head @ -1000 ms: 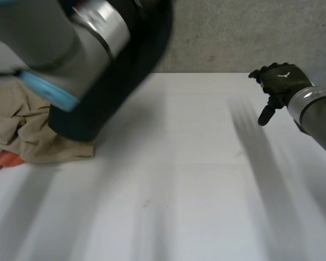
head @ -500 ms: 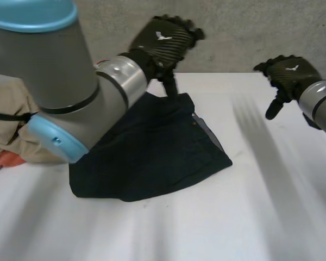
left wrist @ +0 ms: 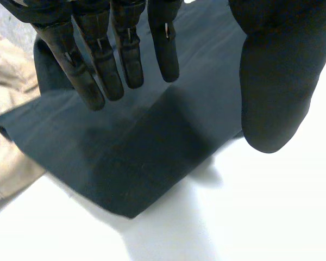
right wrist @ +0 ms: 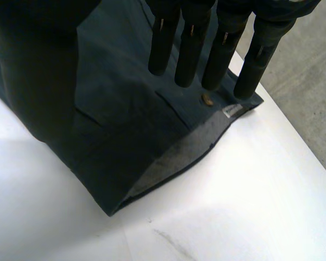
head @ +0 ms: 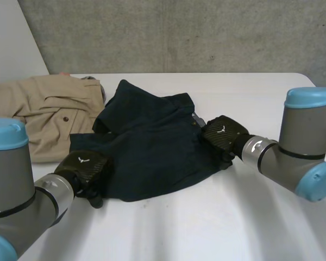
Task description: Fold the laundry.
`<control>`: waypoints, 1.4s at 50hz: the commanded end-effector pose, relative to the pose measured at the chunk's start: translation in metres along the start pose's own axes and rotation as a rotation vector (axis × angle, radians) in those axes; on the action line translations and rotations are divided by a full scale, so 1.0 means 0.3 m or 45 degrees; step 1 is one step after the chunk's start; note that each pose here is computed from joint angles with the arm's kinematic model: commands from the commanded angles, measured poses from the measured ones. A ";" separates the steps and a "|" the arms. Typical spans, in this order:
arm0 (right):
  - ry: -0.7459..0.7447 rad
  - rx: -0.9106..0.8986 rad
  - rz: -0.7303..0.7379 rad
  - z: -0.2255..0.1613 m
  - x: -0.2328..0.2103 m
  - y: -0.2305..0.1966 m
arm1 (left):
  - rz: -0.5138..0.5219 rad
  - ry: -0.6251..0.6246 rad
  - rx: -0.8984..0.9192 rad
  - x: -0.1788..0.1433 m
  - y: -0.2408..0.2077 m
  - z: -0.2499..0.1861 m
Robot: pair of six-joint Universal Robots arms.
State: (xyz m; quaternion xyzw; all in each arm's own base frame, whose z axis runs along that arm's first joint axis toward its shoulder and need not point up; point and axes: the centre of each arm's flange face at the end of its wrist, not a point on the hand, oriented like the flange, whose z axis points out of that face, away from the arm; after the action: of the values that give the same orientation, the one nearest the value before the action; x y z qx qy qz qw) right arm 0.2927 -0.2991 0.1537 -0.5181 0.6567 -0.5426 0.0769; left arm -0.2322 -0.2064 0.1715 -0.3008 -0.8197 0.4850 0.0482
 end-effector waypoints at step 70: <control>1.032 0.856 0.204 -0.265 0.632 -0.612 | 0.195 -0.383 1.529 -0.227 -1.063 -0.146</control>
State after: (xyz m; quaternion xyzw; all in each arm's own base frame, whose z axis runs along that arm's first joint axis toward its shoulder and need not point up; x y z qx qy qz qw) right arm 0.2676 -0.3698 0.3470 -0.2578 0.6042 -0.7539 -0.0119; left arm -0.3145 -0.3234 0.4048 -0.3283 -0.4867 0.8093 -0.0201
